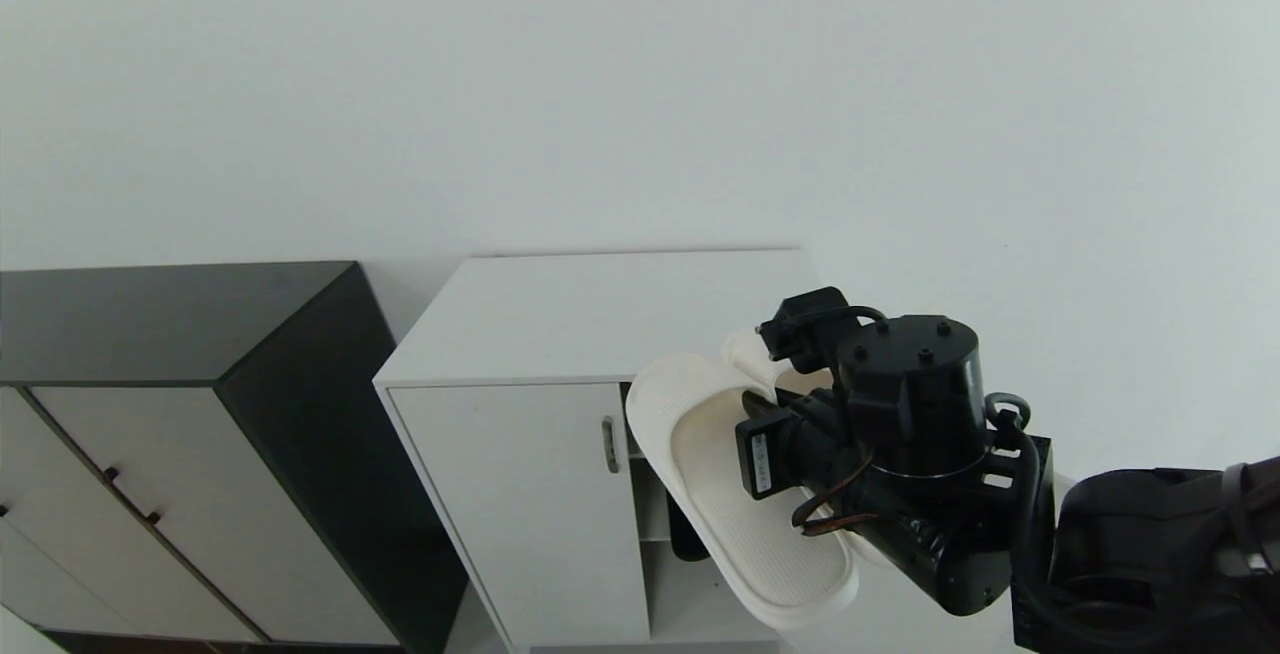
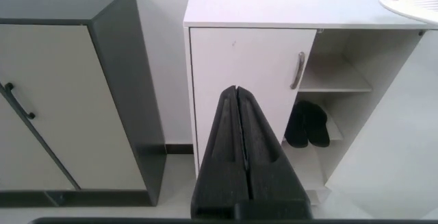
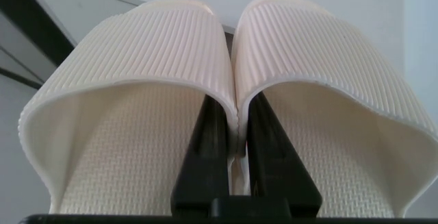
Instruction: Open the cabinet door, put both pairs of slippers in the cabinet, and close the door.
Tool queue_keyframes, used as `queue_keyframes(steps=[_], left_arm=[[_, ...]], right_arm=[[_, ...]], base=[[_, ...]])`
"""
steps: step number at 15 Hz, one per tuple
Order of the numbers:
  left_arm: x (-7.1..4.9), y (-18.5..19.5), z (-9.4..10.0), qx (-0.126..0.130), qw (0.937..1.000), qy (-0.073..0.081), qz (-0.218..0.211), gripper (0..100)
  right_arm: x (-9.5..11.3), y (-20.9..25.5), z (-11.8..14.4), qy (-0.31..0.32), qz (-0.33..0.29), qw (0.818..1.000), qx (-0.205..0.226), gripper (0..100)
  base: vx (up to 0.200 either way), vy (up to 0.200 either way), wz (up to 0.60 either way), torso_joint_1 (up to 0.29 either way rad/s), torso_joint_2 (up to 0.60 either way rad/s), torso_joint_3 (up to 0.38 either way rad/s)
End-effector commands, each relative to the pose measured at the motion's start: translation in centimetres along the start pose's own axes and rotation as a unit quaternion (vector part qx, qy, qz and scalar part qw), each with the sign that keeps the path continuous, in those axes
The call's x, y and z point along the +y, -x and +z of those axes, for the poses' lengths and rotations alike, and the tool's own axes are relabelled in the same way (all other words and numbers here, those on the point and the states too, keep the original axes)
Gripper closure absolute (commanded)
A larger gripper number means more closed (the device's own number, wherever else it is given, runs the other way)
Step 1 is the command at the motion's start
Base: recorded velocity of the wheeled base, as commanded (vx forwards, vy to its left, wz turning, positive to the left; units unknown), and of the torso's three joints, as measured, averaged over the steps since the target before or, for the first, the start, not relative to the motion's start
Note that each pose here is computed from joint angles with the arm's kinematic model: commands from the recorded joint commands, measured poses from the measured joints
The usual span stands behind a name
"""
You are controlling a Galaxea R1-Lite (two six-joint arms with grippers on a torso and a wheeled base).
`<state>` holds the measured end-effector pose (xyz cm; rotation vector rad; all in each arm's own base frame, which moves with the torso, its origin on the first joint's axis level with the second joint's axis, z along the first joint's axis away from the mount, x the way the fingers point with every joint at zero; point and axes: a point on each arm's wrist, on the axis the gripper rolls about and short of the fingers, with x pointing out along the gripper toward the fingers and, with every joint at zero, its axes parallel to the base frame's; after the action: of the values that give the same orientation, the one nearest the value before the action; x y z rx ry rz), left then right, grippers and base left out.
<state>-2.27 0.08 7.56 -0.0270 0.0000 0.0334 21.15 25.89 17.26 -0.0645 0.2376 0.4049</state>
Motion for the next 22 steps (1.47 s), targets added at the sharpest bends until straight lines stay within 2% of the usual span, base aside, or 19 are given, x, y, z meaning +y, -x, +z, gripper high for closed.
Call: queue_keyframes(steps=[1, 22], left_arm=[[0.00, 0.00, 0.00, 0.000, 1.0000, 0.000, 0.000, 100], [0.00, 0.00, 0.00, 0.000, 1.0000, 0.001, 0.000, 100]], right_arm=[[-0.04, -0.09, -0.06, 0.000, -0.001, 1.000, 0.001, 100], [-0.43, -0.42, -0.48, -0.002, -0.005, 1.000, -0.002, 100]], base=[[0.000, 0.000, 0.00, 0.000, 0.00, 0.000], [0.000, 0.000, 0.00, -0.008, 0.02, 0.009]])
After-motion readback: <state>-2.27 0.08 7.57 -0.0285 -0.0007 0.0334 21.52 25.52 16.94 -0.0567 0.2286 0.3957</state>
